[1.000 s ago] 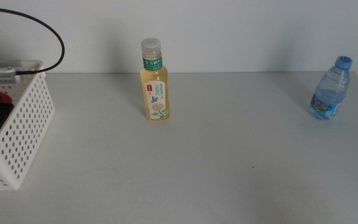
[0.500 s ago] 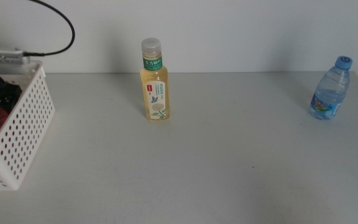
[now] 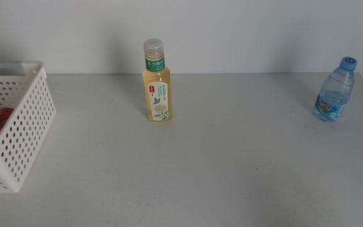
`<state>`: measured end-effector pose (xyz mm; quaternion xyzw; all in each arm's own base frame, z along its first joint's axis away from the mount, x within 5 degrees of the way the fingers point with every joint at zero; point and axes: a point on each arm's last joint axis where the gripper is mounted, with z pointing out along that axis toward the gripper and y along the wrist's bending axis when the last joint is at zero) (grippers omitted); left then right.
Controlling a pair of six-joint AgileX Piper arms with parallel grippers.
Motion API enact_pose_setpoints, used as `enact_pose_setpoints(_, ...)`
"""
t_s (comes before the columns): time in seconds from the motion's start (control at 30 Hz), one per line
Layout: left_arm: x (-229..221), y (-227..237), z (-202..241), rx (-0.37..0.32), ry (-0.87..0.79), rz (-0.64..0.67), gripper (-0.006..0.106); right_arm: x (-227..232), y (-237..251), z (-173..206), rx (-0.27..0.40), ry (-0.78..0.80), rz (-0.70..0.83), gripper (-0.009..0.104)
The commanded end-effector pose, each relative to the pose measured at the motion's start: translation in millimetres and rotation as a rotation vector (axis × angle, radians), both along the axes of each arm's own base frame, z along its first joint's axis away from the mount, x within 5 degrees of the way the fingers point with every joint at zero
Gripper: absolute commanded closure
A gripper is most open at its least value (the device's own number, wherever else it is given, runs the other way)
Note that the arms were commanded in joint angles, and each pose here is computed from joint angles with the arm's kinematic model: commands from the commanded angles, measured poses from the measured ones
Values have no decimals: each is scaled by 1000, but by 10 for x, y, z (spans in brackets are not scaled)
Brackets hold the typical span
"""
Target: Use arms to grab the bottles and put them into the dustbin to the left of the table.
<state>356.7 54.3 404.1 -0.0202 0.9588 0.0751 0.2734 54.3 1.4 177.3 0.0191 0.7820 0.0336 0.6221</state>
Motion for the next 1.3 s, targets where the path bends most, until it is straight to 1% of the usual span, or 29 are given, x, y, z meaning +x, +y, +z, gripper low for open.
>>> enact_pose_setpoints(0.0, -411, -181, 463, -14, -89, 0, 7, -3, -4, 109, -19, -103, -3, 33)
enact_pose_setpoints(0.13, -743, -447, 674, -22, -167, -73, 7, -3, -4, 109, -19, -103, -3, 33)
enact_pose_setpoints(0.27, -1012, -681, 698, -29, -246, -169, 8, -3, -4, 109, -19, -103, -3, 33)
enact_pose_setpoints(0.43, -1239, -915, 534, -49, -363, -287, 10, -3, -4, 109, -19, -103, -3, 33)
enact_pose_setpoints(0.57, -1340, -1093, 271, -93, -437, -361, 10, -3, -4, 109, -19, -103, -3, 33)
enact_pose_setpoints(0.73, -1414, -1217, -140, -175, -498, -379, 10, -3, -4, 109, -19, -103, -3, 33)
enact_pose_setpoints(0.83, -1442, -1240, -378, -238, -484, -344, 10, -3, -4, 109, -19, -103, -3, 33)
enact_pose_setpoints(0.93, -1434, -1264, -543, -282, -478, -331, 10, -3, -4, 109, -19, -103, -3, 33)
enact_pose_setpoints(1.17, -1445, -1261, -788, -272, -441, -335, 10, -3, -4, 109, -19, -103, -3, 33)
enact_pose_setpoints(1.27, -1445, -1263, -832, -279, -477, -339, 10, -3, -4, 109, -19, -103, -3, 33)
